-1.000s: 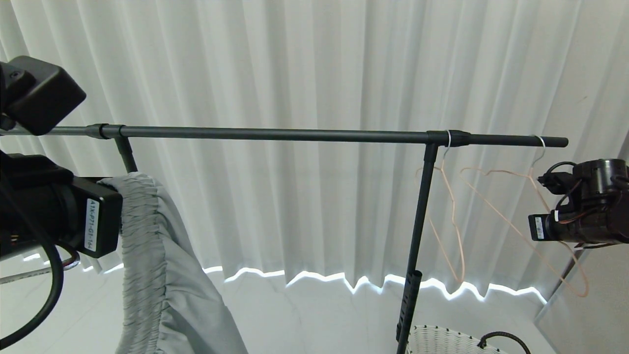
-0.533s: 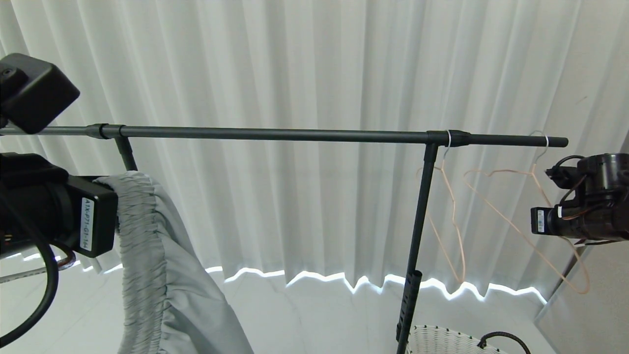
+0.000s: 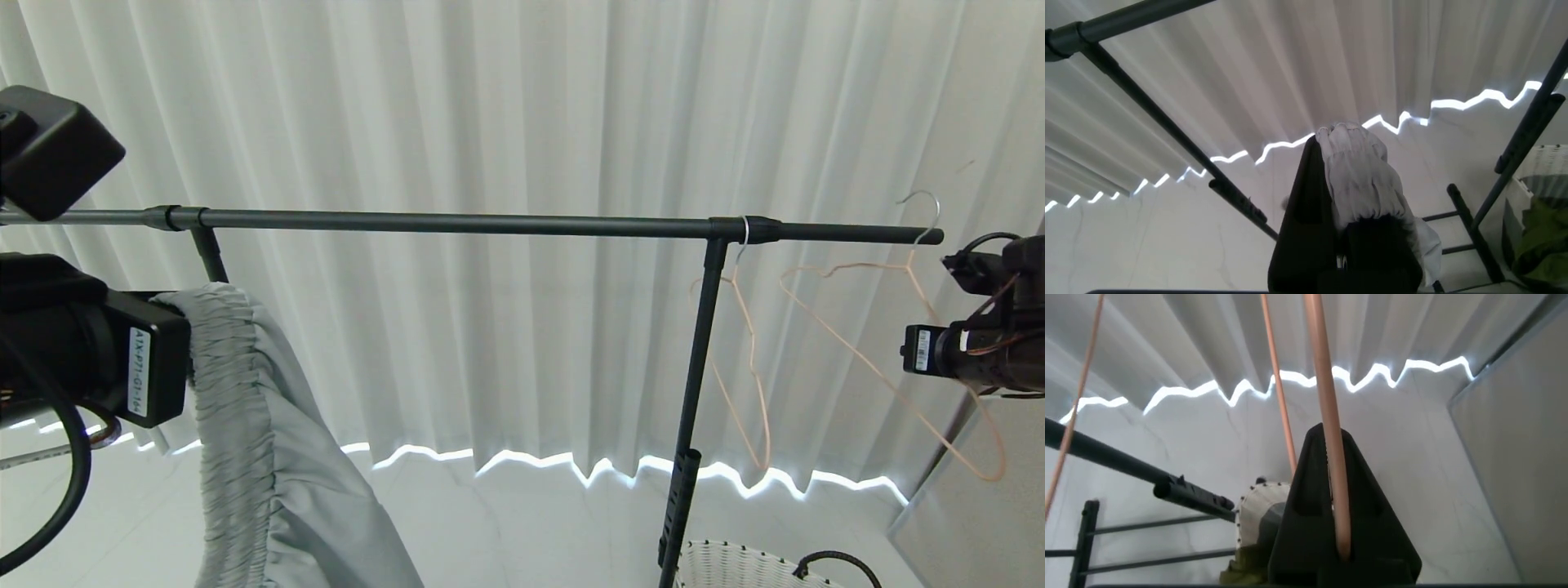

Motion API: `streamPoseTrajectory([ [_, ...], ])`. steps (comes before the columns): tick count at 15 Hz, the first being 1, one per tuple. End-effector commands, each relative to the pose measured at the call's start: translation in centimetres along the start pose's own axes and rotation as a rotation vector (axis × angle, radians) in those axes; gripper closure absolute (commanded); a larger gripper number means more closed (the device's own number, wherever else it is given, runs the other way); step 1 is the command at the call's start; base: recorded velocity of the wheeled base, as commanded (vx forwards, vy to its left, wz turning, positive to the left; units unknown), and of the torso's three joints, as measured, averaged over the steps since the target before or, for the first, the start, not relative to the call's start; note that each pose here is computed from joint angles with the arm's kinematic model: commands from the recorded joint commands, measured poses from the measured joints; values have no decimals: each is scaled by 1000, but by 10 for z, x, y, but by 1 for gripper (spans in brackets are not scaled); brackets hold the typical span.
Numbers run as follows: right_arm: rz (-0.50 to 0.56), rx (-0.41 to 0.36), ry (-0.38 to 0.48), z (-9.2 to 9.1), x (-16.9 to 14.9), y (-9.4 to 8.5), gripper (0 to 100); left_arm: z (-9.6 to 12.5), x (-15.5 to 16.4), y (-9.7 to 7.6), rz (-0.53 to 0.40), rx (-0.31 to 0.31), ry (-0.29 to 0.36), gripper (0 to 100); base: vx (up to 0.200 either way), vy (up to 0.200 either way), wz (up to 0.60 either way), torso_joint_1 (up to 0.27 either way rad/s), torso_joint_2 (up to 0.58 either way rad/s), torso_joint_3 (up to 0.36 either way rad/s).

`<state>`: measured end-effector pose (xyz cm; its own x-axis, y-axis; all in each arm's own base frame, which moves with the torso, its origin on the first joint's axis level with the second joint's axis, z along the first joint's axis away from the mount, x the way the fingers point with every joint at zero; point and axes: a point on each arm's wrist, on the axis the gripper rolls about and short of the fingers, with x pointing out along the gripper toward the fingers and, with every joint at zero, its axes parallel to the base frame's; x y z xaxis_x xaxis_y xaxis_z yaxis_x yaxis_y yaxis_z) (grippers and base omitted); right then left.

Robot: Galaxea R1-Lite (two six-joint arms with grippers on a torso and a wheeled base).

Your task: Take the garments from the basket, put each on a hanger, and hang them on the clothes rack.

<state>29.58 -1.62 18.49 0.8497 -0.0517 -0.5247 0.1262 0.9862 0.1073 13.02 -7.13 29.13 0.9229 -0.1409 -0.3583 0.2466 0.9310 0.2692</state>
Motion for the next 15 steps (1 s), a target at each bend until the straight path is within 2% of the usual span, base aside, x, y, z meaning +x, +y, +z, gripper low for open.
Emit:
streamPoseTrajectory([
  [1, 6, 0, -40, 5, -16, 1, 100, 0, -1, 0, 1, -1, -3, 100, 0, 0, 0, 0, 0, 0],
  [5, 4, -5, -31, -11, -52, -1, 100, -6, 0, -1, 0, 26, 15, 100, 0, 0, 0, 0, 0, 0],
  [9, -3, -21, -16, -26, -75, -3, 100, -8, 1, -1, -2, 46, 22, 100, -200, 0, 0, 7, 5, 2],
  [15, -30, -45, -5, -43, -87, -3, 100, -13, 2, -3, -4, 52, 37, 100, -200, 0, 0, -3, 2, 4],
])
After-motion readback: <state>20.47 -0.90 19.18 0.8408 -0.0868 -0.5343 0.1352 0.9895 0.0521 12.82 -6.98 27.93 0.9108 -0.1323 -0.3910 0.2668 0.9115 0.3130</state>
